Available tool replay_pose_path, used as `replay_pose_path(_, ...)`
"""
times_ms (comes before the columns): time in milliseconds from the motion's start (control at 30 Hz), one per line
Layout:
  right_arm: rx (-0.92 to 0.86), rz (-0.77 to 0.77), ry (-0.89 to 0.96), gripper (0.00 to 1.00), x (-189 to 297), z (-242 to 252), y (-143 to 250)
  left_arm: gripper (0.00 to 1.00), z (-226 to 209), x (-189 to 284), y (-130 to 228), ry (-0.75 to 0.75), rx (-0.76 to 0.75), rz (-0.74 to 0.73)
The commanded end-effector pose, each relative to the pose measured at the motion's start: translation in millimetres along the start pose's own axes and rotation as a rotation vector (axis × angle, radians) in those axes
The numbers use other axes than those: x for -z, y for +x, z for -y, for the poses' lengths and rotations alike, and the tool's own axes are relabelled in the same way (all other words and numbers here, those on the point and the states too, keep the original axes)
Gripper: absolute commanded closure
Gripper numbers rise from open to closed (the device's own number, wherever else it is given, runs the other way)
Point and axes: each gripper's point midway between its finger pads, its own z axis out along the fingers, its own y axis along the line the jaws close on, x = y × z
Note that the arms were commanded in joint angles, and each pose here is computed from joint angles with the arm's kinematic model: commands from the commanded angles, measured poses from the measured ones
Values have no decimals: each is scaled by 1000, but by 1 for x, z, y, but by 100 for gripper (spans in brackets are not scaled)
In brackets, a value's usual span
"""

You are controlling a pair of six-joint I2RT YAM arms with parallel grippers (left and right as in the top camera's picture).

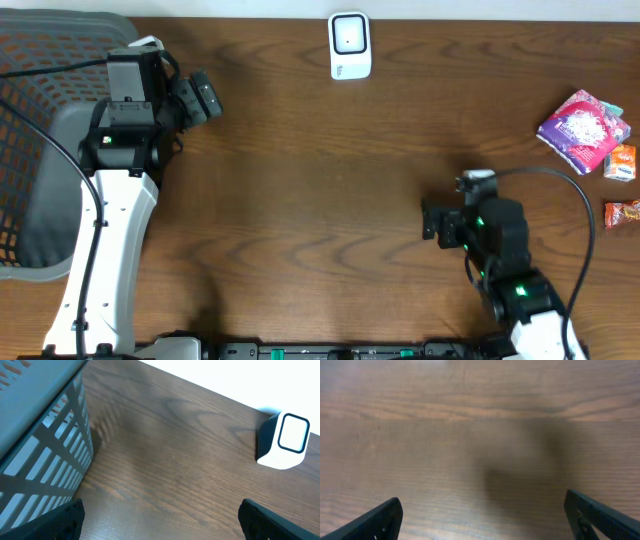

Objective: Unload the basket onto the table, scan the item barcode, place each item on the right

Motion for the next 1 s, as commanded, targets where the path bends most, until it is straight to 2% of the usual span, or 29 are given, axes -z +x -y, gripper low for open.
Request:
replay_pose_path(0, -18, 56, -24, 1, 2, 5, 11, 2, 0, 1, -4, -2, 2, 8)
replay_pose_path(300, -42, 281, -57, 1, 7, 13, 21, 2, 0, 1, -4, -2, 2, 8)
replay_pose_path(467, -38, 343, -55, 1, 16, 13, 9, 2, 0, 1, -4, -3, 2, 8)
replay_pose_path(733, -44, 315, -34, 1, 23, 17, 21, 2, 0, 1, -4, -2, 2, 8)
replay_pose_path(967, -48, 498, -8, 1, 48, 24, -12, 2, 0, 1, -4, -3, 2, 8)
